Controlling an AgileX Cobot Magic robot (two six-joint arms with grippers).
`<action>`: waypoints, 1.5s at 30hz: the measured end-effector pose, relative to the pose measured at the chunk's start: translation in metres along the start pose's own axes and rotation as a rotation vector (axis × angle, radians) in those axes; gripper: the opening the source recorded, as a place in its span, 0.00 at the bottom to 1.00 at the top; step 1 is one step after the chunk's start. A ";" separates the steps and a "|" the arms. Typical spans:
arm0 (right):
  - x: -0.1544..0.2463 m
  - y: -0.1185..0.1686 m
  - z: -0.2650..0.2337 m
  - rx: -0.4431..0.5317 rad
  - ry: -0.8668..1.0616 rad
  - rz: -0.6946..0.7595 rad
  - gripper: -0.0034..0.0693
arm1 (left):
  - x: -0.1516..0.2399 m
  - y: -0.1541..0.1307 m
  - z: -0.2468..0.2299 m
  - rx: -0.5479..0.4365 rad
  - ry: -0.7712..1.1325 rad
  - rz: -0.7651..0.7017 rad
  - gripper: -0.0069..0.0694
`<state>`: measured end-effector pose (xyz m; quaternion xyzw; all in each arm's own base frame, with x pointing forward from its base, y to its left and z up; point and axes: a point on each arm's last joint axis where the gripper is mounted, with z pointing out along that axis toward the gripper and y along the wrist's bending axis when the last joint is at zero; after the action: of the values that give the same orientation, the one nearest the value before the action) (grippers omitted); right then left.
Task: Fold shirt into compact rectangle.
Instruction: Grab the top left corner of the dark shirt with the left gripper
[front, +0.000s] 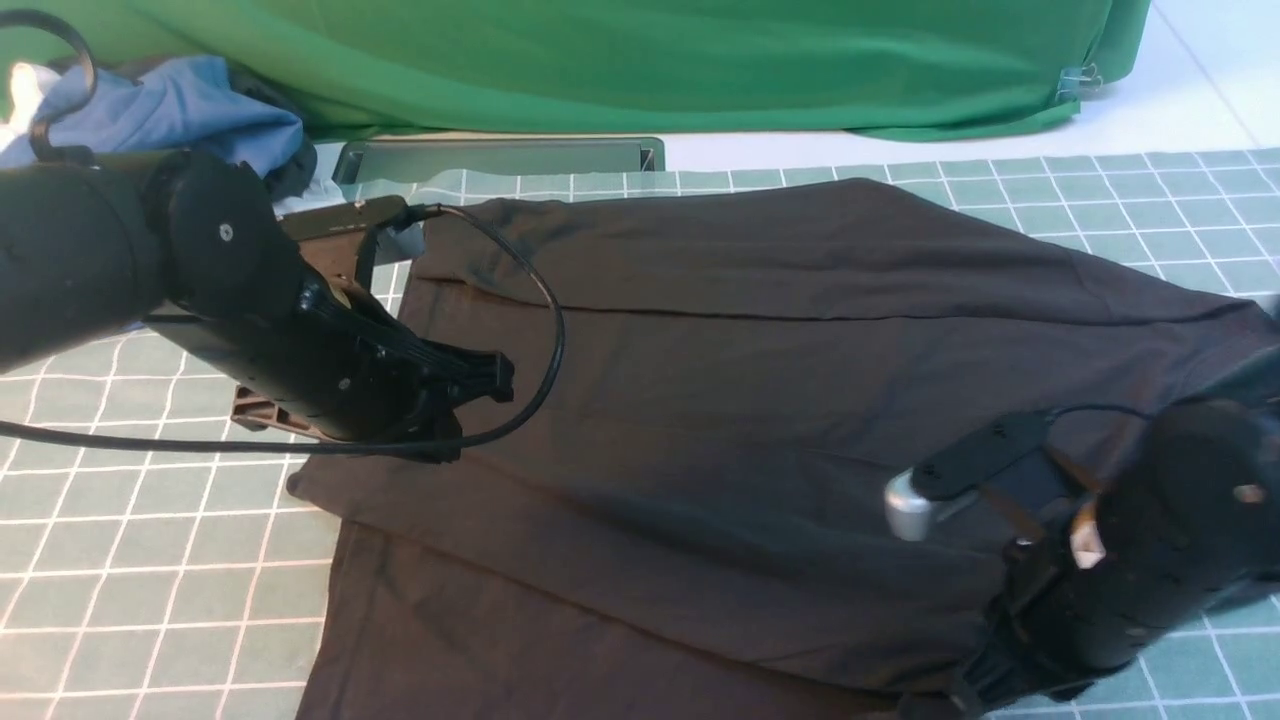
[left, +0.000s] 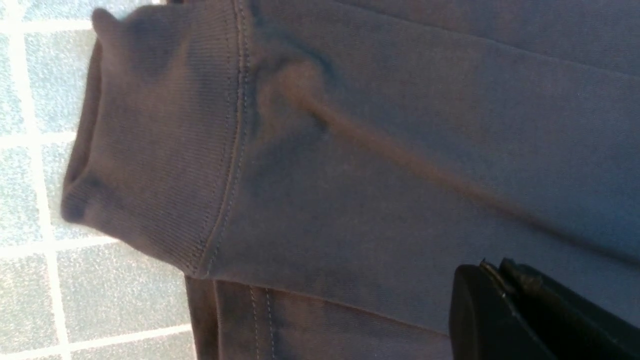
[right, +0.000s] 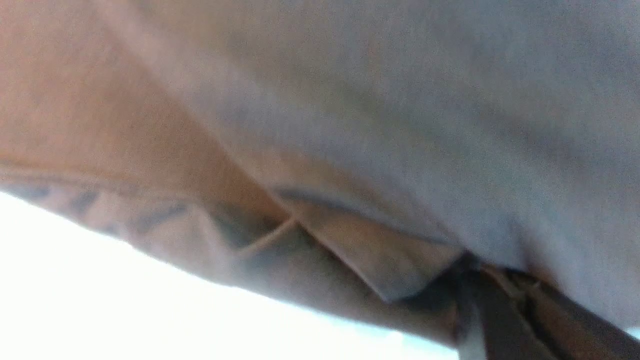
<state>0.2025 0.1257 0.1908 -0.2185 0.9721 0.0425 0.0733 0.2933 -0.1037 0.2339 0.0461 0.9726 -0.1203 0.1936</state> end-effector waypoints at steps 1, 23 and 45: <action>0.002 0.000 -0.007 -0.002 -0.011 0.008 0.10 | 0.000 0.000 0.000 0.000 0.000 0.000 0.11; 0.066 -0.006 0.000 0.020 0.164 0.096 0.23 | -0.003 0.001 -0.003 -0.007 0.007 -0.026 0.11; 0.074 0.003 -0.083 -0.166 -0.370 0.181 0.38 | -0.152 0.047 0.036 -0.084 -0.069 -0.220 0.11</action>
<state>0.1248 0.0879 0.2611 -0.1241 0.9510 0.1680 0.2279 0.4524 -0.0742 0.2500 -0.0733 0.9687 -0.1017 0.2143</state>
